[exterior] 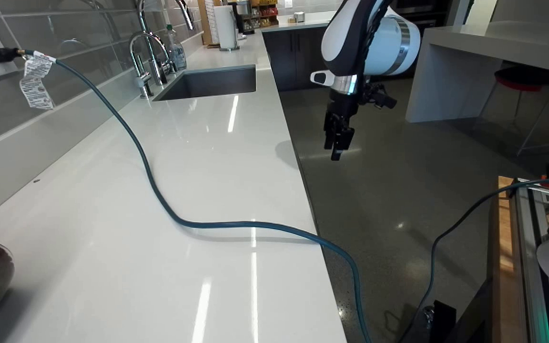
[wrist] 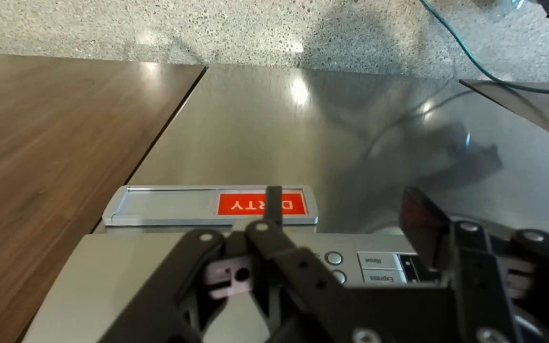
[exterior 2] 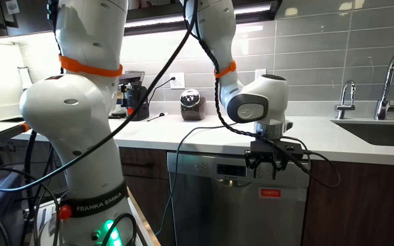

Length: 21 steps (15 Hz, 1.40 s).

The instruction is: Press the bottom right button of the washing machine

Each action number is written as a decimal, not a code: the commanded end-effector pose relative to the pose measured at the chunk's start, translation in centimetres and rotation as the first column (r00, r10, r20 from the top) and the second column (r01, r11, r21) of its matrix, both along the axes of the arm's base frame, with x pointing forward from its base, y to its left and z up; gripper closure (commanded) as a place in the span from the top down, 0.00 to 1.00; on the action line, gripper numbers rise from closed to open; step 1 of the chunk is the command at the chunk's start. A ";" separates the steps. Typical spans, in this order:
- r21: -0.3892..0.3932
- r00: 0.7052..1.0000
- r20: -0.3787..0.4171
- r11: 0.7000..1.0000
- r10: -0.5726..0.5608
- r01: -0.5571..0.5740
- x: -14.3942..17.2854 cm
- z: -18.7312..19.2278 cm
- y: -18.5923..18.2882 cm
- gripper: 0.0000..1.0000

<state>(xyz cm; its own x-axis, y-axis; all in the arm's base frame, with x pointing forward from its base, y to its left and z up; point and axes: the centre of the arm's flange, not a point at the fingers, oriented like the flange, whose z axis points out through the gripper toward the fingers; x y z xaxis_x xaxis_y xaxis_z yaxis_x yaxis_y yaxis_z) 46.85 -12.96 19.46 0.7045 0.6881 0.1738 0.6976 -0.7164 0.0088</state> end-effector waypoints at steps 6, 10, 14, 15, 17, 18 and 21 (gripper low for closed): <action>0.081 0.996 0.088 0.997 0.009 -0.017 0.4 -1.4 -1.3 0.00; 0.097 0.992 0.126 0.995 0.015 -0.027 0.5 -1.6 -1.8 0.00; 0.135 0.988 0.152 0.990 0.019 -0.040 0.7 -2.1 -2.3 0.00; 0.143 0.988 0.151 0.989 0.020 -0.042 0.8 -2.3 -2.4 0.00; 0.162 0.987 0.160 0.985 0.024 -0.050 1.0 -2.8 -2.7 0.00; 0.169 0.987 0.161 0.984 0.023 -0.051 1.1 -3.0 -2.8 0.00; 0.191 0.984 0.179 0.980 0.022 -0.057 1.3 -3.6 -3.0 0.00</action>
<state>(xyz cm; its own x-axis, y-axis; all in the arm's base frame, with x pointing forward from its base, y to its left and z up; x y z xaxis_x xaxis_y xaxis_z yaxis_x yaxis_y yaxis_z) 47.86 -15.59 17.30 0.6426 0.6643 0.3817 0.7185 -0.6956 0.0010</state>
